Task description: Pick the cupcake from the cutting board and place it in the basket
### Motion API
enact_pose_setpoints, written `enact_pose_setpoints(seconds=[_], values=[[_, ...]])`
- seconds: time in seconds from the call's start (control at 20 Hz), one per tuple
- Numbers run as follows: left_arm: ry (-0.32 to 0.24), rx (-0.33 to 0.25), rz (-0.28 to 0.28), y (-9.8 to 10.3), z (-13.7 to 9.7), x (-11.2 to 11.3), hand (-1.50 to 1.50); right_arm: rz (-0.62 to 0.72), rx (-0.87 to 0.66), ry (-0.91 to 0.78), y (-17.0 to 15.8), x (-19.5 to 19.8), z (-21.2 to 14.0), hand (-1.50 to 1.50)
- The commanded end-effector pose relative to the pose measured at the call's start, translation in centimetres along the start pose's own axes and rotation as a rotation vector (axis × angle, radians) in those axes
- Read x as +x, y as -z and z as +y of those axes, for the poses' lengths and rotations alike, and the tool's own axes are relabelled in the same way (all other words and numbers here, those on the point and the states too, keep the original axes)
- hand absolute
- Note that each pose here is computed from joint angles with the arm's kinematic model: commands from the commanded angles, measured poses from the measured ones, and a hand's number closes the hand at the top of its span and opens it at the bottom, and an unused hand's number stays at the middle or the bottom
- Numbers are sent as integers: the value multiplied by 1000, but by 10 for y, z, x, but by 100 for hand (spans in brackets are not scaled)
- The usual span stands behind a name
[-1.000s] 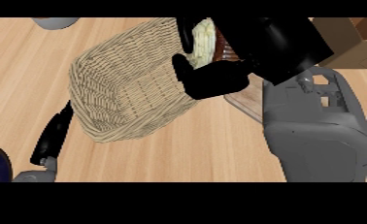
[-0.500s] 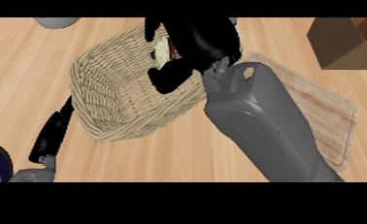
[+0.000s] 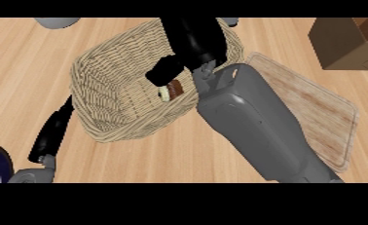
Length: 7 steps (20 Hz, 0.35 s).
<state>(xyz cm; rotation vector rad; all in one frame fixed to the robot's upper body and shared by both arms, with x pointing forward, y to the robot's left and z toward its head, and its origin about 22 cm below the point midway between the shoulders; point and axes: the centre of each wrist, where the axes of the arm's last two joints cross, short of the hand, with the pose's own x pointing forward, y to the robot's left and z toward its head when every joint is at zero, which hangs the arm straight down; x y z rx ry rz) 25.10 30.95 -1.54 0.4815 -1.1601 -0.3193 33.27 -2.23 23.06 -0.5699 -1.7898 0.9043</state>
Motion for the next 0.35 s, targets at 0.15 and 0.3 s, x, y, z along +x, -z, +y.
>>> enact_pose_setpoints(seconds=[0.15,0.3], values=[[-2,11,9,-7,-8,-10,0,169,-159,197,12,-26,-23,-150],[-8,-4,23,-5,6,-13,0,257,-210,236,-3,-63,-37,-150]])
